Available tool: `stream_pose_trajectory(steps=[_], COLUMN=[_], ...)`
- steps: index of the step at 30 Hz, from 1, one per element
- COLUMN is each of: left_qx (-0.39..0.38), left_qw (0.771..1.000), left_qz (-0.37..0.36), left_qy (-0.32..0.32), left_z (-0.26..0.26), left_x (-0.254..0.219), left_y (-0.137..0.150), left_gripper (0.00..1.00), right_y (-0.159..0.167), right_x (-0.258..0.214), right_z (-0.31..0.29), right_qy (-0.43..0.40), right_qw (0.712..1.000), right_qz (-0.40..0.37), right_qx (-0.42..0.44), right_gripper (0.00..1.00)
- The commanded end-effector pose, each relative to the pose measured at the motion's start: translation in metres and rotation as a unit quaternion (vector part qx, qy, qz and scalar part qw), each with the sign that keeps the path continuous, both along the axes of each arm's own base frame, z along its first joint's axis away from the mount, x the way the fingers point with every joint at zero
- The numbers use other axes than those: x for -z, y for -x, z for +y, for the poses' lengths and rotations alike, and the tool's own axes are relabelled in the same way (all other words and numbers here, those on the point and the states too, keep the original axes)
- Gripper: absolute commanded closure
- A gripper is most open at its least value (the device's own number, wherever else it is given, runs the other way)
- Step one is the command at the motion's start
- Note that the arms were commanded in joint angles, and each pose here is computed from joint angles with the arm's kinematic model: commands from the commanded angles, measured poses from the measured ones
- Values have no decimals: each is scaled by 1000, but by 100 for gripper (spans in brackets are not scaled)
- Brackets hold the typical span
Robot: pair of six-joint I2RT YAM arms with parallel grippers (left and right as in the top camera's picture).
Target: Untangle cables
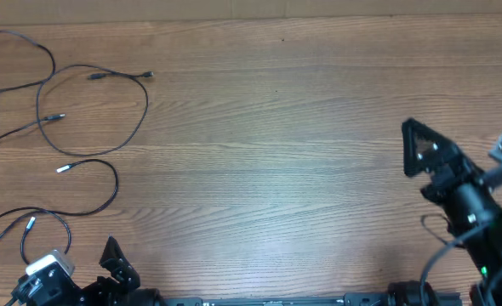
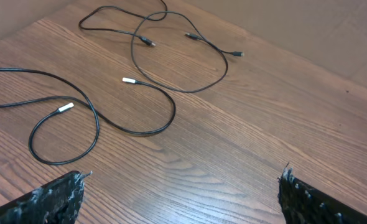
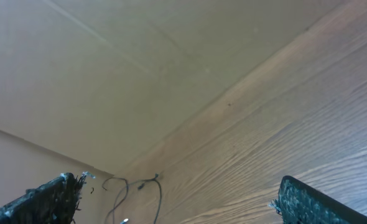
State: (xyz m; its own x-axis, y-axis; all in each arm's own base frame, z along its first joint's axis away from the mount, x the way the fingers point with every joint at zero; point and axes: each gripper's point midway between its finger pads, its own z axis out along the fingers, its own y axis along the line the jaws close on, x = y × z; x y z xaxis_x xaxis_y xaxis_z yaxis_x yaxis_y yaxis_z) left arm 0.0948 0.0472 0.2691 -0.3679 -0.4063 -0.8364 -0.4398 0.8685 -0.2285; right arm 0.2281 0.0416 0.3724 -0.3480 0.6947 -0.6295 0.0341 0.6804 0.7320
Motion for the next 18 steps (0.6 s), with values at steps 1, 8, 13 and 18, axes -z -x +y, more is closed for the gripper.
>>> stream_pose_trajectory(steps=[1, 8, 13, 18], left_qx=[-12, -12, -12, -12], left_qw=[1000, 1000, 1000, 1000], left_qz=[-7, -7, -7, -7], left_qy=[2, 2, 2, 2], left_z=[3, 3, 3, 3], left_x=[-1, -1, -1, -1], left_y=[2, 2, 2, 2], left_gripper=[0, 0, 1, 1], right_y=[16, 42, 65, 79], right_x=[-3, 16, 20, 17], right_z=[-1, -18, -28, -28], right_qy=[5, 19, 31, 29], right_qw=[1000, 999, 997, 997], right_qz=[-12, 17, 12, -5], right_qx=[1, 48, 73, 69], right_gripper=[0, 0, 0, 0])
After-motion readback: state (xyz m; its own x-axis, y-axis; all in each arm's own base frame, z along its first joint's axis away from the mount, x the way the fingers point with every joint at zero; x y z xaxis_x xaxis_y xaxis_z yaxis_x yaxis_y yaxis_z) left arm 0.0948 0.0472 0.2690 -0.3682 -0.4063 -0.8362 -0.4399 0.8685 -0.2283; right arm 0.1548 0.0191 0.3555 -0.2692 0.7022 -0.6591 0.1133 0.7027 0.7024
